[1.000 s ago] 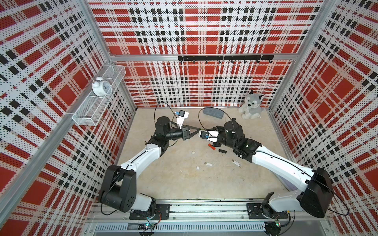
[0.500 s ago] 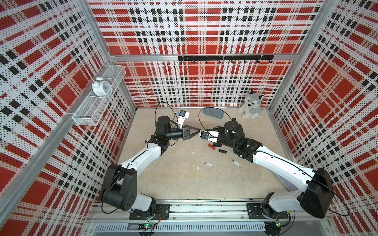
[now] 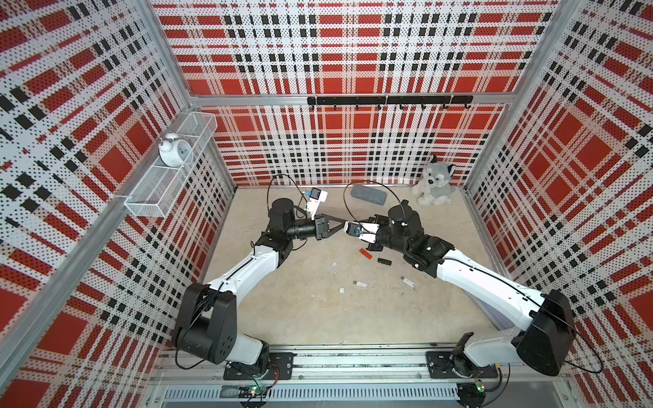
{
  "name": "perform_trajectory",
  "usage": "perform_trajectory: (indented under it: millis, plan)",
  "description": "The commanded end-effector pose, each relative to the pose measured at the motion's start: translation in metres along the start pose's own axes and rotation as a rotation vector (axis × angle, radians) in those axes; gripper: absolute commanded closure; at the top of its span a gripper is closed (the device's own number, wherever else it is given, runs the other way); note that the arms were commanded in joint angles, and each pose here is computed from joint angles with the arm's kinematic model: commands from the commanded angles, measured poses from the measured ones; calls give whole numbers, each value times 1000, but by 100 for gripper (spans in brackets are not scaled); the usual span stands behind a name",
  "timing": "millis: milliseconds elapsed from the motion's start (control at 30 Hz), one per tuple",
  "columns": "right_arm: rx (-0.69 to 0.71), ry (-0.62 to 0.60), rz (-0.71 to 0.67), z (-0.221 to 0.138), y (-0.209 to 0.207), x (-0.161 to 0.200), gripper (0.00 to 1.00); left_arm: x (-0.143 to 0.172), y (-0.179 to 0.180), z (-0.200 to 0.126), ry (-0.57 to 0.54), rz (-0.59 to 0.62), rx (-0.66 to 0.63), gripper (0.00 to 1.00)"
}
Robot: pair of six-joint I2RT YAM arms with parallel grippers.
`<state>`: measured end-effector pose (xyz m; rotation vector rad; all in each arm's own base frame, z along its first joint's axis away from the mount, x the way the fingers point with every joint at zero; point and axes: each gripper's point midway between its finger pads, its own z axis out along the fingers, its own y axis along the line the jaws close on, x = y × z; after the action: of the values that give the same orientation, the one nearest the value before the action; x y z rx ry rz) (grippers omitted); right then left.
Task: Close the usb drive cover
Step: Close the cover of the USB drive, then place the USB drive at the center of the board.
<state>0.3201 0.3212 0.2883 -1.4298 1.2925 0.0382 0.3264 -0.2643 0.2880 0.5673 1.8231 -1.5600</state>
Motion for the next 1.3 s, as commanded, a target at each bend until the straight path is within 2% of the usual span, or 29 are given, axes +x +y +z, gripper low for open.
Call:
perform_trajectory:
  millis: [0, 33, 100, 133, 167, 233, 300, 333, 433, 500, 667, 800, 967, 1267]
  plan:
    - [-41, -259, -65, -5, 10, -67, 100, 13, -20, 15, 62, 6, 74, 90]
    - [-31, -235, -64, -4, 10, -62, 100, 9, -16, 11, 43, 4, 49, 88]
    - [-11, -180, -59, -3, 9, -47, 100, -1, -9, 1, -4, 26, -4, 70]
    - [-17, -151, -54, -2, 12, -38, 100, -5, -8, -3, -19, 38, -23, 67]
    - [-17, -122, -34, -1, 12, -29, 100, -11, -5, -9, -37, 55, -58, 55]
    - [-21, -81, 23, -1, 13, -12, 100, -17, 2, -17, -49, 90, -140, 46]
    - [-19, -71, 81, -2, 15, 5, 100, -21, 6, -26, -61, 124, -214, 29]
    - [-21, -52, 104, -1, 18, 14, 100, -22, 7, -30, -72, 133, -234, 24]
    - [-45, 17, 218, 6, 25, 39, 100, -24, 11, -46, -133, 138, -291, 7]
    - [-85, 43, 319, 12, 34, 56, 98, -32, 28, -73, -211, 142, -420, 0]
    - [-282, 158, 636, 48, 73, 84, 95, -41, 40, -132, -424, 200, -711, 2]
    - [-373, 326, 802, 78, 102, 111, 96, -44, 36, -163, -528, 231, -836, 2]
    - [-362, 517, 881, 104, 121, 149, 93, -36, 48, -184, -563, 192, -938, 2]
    - [-359, 654, 841, 119, 138, 178, 89, -32, 52, -207, -648, 157, -980, 2]
